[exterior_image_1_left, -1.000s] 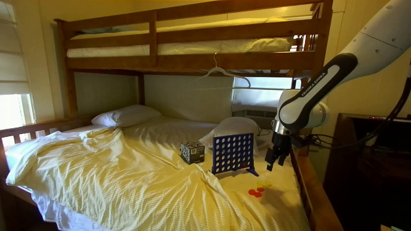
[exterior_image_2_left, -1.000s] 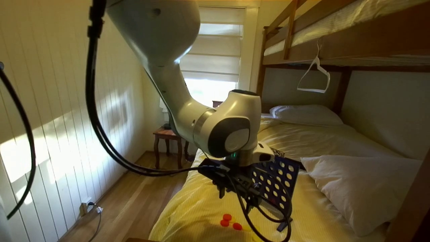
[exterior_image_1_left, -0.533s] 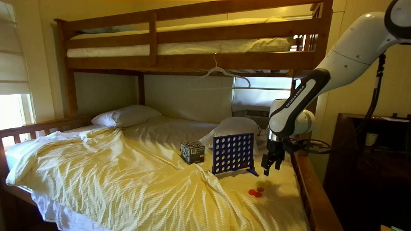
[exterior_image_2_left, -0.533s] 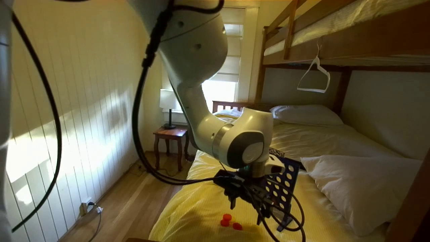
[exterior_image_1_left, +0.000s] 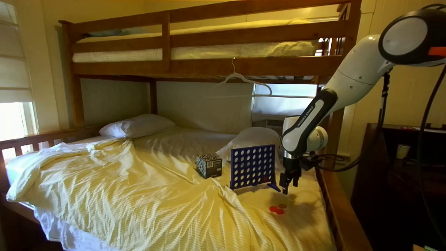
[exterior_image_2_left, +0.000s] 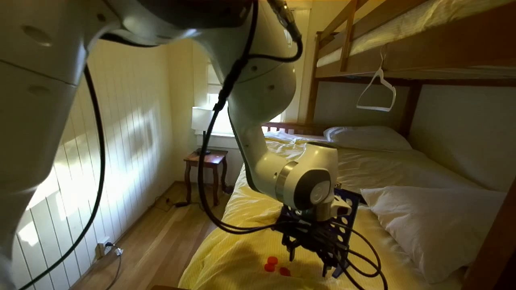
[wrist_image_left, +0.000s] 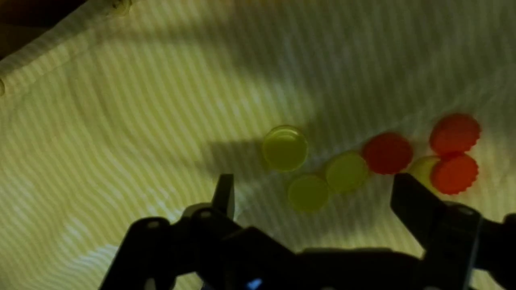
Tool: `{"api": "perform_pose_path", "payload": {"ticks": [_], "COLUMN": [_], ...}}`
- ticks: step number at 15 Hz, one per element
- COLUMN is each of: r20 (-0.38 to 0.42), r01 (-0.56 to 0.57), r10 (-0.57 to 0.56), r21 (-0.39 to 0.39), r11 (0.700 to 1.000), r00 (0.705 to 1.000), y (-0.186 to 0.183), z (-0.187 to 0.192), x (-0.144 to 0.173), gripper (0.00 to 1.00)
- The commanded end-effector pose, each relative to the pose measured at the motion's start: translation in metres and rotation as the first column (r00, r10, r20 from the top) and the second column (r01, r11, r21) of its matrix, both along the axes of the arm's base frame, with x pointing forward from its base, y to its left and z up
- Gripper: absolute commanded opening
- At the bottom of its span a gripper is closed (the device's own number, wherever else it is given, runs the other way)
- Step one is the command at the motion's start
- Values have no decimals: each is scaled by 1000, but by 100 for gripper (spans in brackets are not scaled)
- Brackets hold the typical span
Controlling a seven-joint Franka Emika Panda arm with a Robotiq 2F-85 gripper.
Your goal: Put one yellow circle into the blue platform
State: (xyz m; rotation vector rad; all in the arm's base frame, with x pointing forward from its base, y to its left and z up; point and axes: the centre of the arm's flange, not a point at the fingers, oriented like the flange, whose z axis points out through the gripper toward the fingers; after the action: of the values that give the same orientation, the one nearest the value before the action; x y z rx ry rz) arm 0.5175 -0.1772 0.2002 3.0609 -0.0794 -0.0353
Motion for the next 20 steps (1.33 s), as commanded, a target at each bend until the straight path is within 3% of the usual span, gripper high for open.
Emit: {"api": "perform_pose_path", "payload": {"ticks": [1,12,15,17,20], "r20": [-36,-2,17,27,46], "r01": [-38,-57,-54,-52,-48], "r10": [37,57,54,51,46], "r21": [-33,17,29,34,43], "r11": [999,998,998,998,998], "r00": [999,998,998,998,998], "y": [-8,-5,-6,-6,-6], "z": [-19,-54,-56,-57,-55], "x": [18,29,30,30,31], "gripper": [100,100,92,75,68]}}
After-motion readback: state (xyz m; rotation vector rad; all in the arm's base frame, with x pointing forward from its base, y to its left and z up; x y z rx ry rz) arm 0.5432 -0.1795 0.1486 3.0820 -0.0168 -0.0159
